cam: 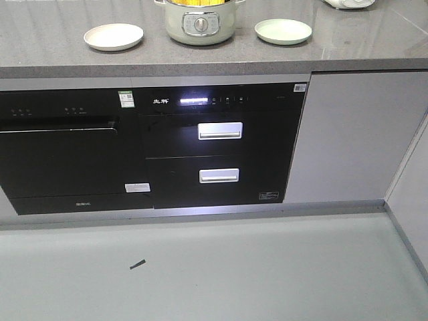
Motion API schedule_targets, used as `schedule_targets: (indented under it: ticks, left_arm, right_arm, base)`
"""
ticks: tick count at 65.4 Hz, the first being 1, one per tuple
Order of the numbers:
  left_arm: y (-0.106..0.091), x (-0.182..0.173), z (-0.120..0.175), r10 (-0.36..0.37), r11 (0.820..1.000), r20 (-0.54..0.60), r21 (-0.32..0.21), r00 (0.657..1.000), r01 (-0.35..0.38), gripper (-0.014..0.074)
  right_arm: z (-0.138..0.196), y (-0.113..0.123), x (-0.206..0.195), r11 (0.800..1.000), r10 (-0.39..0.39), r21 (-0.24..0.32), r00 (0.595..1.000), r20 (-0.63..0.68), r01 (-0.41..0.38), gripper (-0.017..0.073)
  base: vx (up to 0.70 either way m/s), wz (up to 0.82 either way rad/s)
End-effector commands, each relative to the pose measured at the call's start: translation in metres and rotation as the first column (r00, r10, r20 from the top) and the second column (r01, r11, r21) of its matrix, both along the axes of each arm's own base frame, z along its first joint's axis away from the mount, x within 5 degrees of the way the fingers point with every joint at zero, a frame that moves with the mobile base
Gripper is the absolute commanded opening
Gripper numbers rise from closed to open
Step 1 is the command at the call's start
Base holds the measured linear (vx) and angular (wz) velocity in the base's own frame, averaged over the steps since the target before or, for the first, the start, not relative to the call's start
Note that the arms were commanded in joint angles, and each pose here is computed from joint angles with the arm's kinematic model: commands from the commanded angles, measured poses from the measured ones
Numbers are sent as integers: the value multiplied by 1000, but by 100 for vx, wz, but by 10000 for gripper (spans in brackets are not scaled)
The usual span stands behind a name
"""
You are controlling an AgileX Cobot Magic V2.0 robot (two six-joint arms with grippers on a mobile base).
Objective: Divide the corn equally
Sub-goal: 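Drive the base forward toward the counter with the corn pot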
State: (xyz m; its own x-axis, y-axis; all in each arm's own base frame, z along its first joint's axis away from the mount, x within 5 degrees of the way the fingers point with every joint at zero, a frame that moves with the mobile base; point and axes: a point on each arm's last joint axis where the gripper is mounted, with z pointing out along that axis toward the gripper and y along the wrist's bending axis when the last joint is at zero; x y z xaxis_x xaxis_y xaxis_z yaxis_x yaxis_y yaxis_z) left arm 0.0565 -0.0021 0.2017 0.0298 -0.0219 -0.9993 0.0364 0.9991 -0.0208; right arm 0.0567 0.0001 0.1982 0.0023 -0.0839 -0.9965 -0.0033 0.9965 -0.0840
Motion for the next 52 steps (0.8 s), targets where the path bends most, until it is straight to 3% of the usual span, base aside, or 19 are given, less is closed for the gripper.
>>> schedule_targets:
  ticks: [1,52]
  left_arm:
    - [1,-1,4,7,1000,81,-22,997,-5,-6]
    - [1,-1,4,7,1000,81,-22,997,-5,-6]
  right_arm:
    - [3,0,0,1000,4,1,998,62,-4,-3]
    - [3,0,0,1000,4,1,998,62,-4,-3]
  base:
    - [16,1]
    - [16,-1]
